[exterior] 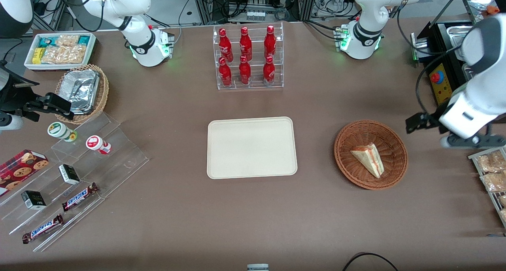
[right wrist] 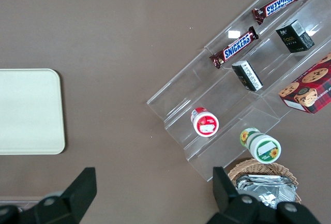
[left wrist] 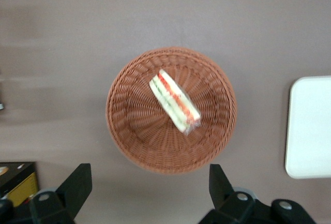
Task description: Place sandwich from basket to tray
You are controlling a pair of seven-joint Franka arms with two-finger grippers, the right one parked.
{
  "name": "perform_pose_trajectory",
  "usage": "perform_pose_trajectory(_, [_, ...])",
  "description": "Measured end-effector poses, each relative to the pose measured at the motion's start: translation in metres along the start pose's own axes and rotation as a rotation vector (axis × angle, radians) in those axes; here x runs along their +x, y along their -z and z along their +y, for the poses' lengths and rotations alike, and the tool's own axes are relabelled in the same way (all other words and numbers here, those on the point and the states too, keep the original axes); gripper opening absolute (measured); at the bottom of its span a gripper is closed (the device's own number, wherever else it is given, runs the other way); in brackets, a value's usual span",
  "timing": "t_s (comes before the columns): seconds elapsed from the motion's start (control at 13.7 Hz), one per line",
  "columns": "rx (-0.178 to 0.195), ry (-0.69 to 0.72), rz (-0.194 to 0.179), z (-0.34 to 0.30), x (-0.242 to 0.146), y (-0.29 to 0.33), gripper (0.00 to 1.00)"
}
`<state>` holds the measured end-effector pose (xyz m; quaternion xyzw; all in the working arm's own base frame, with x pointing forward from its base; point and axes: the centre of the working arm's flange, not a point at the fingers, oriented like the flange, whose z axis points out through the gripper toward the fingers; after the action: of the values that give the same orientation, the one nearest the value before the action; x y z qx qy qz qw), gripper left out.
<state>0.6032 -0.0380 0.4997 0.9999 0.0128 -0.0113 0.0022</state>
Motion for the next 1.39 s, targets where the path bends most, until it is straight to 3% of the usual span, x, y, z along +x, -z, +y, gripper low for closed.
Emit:
perform_pose_trajectory(0.29, [-0.009,0.222,0.034,0.034,0.007,-0.075,1.00])
perform_pose_trajectory(0.8, [-0.043,0.421,0.110,0.042,-0.017,-0.165,1.00])
perform_pose_trajectory(1.17, [-0.029,0.464,0.068,0.040,-0.028,-0.202,1.00])
perform_pose_trajectory(1.39, [-0.027,0.469,0.063,0.039,-0.029,-0.214,1.00])
